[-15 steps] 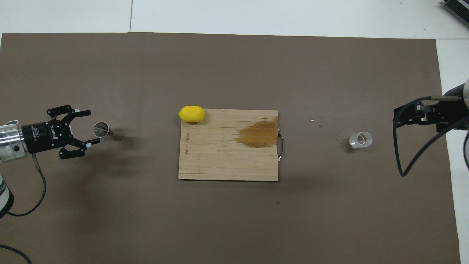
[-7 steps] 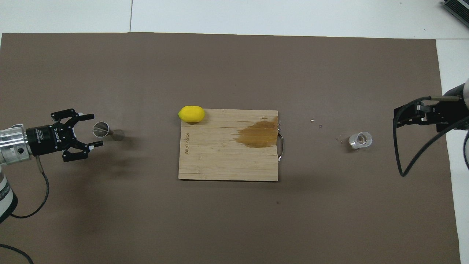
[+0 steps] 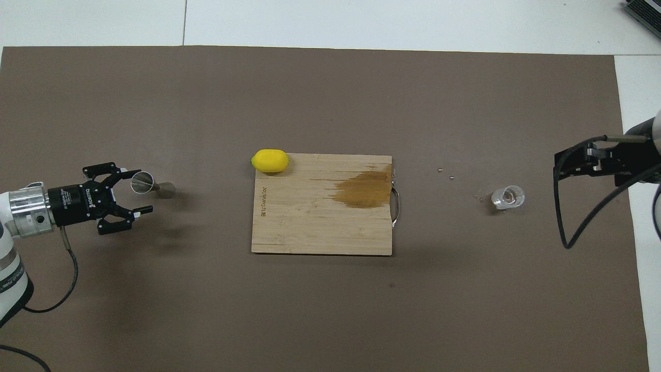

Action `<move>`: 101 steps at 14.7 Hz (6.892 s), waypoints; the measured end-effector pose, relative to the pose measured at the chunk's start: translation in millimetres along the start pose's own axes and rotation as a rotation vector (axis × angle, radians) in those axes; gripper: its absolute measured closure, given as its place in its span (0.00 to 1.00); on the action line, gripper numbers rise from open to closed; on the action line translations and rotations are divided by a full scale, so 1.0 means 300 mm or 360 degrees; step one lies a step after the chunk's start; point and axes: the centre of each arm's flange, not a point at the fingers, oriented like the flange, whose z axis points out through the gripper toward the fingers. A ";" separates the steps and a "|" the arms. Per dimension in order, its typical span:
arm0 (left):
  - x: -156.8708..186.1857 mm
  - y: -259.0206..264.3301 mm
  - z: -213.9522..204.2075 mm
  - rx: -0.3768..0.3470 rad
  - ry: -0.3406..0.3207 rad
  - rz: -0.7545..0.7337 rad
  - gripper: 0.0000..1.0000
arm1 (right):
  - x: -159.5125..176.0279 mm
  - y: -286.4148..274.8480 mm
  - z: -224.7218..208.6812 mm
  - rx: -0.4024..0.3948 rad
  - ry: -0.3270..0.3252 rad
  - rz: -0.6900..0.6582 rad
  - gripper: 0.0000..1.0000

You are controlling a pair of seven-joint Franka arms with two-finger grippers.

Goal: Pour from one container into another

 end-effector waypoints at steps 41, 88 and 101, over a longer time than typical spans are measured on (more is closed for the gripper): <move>-0.461 0.051 0.088 0.0074 -0.0172 0.0110 0.49 | 0.001 0.006 0.000 0.0000 0.0000 0.0005 0.00; -1.031 -0.263 0.504 0.0060 0.0501 0.0866 0.00 | 0.217 0.520 1.182 0.0673 -0.0991 0.2069 0.00; -1.030 0.080 -0.022 0.0031 0.1239 0.2233 0.00 | 0.149 0.473 1.256 0.0964 -0.0971 0.2132 0.05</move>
